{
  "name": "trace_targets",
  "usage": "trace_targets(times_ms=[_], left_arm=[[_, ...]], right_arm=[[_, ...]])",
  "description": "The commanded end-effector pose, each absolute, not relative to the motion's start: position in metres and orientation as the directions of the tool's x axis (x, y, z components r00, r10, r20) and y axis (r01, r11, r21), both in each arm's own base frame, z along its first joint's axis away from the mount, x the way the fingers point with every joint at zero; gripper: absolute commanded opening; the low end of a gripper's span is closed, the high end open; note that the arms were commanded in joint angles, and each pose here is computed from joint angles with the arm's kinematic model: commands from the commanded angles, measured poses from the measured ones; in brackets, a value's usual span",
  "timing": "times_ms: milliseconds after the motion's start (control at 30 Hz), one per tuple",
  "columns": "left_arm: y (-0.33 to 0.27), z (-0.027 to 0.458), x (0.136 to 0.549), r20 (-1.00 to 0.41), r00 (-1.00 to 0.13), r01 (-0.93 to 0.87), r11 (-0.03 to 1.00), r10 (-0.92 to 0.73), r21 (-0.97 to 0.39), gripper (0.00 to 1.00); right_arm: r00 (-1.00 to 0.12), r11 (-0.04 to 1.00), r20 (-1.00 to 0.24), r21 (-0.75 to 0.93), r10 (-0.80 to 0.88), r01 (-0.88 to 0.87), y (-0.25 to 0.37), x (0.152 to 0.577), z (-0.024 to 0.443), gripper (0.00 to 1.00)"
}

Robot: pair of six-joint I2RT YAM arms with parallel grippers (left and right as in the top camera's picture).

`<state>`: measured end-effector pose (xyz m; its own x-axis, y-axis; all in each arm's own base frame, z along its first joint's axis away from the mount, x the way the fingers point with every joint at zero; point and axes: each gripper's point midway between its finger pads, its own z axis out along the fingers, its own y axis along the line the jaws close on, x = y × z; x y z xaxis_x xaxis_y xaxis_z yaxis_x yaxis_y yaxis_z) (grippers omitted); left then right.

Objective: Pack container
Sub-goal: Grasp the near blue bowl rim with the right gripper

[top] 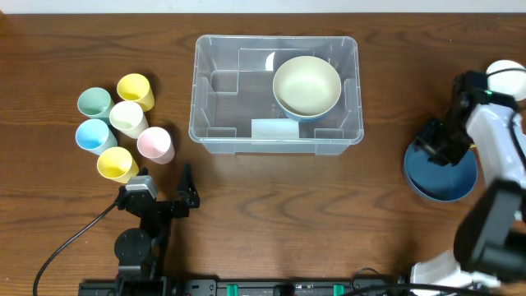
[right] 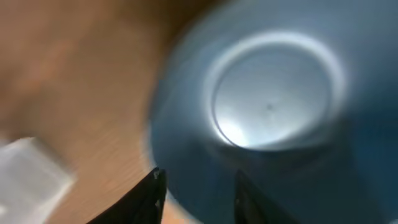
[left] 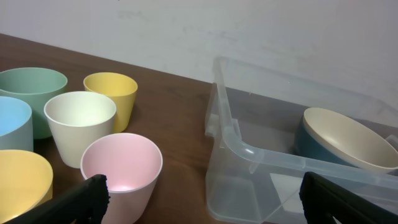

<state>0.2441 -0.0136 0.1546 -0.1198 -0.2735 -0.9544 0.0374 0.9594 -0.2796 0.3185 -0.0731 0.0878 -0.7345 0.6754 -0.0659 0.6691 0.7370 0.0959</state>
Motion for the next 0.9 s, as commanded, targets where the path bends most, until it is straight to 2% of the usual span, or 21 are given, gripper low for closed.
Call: trace_targets(times_ms=[0,167,600,733,867], left_arm=[[-0.016,0.139,0.244,-0.949,-0.162,0.038,0.959,-0.271,-0.28,0.98],[-0.016,0.139,0.244,-0.949,-0.162,0.038,0.959,-0.271,-0.28,0.98],[-0.016,0.139,0.244,-0.949,-0.162,0.038,0.959,-0.271,-0.28,0.98],[-0.016,0.139,0.244,-0.949,-0.162,0.038,0.959,-0.271,-0.28,0.98],[-0.016,0.139,0.244,-0.949,-0.162,0.038,0.959,-0.271,-0.28,0.98]], right_arm=[[-0.726,0.758,-0.217,0.174,0.652,0.629,-0.075,0.33,0.14,0.4],[-0.715,0.758,-0.252,0.193,0.652,0.623,-0.076,0.337,0.145,0.41],[-0.756,0.76,-0.087,0.108,0.649,0.641,-0.066,0.355,0.059,0.35],[-0.759,0.759,-0.048,0.086,0.65,0.645,-0.066,0.355,0.038,0.26],[-0.758,0.759,-0.054,0.09,0.65,0.644,-0.066,0.358,0.037,0.07]])
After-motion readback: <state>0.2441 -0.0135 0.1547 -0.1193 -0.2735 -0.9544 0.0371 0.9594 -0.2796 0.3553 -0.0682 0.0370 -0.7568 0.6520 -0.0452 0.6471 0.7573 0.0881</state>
